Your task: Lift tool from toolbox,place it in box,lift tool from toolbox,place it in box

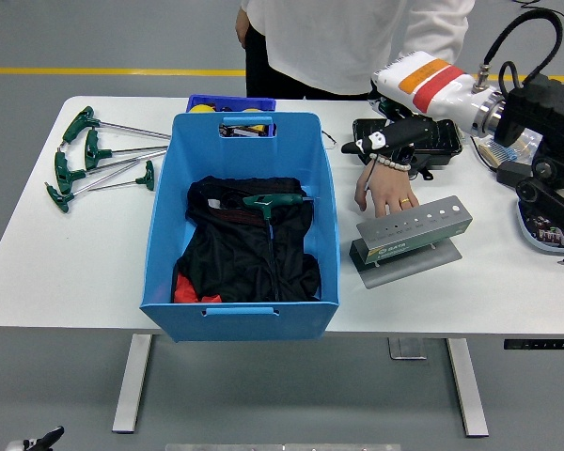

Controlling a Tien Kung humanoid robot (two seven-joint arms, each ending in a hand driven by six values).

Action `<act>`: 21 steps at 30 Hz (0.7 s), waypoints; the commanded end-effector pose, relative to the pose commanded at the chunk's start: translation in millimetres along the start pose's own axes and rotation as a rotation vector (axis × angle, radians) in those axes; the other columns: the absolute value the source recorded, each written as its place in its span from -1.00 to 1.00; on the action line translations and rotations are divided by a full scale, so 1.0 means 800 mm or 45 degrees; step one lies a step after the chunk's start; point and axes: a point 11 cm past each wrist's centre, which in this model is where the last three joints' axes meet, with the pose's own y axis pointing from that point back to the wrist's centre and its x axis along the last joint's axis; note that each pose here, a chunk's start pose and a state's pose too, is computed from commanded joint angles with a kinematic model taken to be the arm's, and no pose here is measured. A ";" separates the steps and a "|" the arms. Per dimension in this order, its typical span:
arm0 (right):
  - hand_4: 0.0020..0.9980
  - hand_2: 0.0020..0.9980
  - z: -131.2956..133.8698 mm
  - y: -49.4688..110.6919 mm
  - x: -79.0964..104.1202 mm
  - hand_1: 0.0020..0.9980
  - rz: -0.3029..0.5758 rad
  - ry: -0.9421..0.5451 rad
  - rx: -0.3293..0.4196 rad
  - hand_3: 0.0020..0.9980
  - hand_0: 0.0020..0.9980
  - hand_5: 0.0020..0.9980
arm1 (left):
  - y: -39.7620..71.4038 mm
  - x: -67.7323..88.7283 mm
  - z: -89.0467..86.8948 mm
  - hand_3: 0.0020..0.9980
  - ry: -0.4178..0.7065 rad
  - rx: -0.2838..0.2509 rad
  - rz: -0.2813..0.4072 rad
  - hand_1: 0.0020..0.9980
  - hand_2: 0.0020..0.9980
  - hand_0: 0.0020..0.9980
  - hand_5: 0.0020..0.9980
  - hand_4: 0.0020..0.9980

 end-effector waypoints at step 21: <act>1.00 -0.06 -0.122 -0.063 -0.017 -0.25 -0.201 0.009 0.192 -0.08 -0.25 0.73 | -0.001 0.003 -0.002 0.26 -0.016 0.008 0.006 0.43 0.48 0.44 0.00 0.25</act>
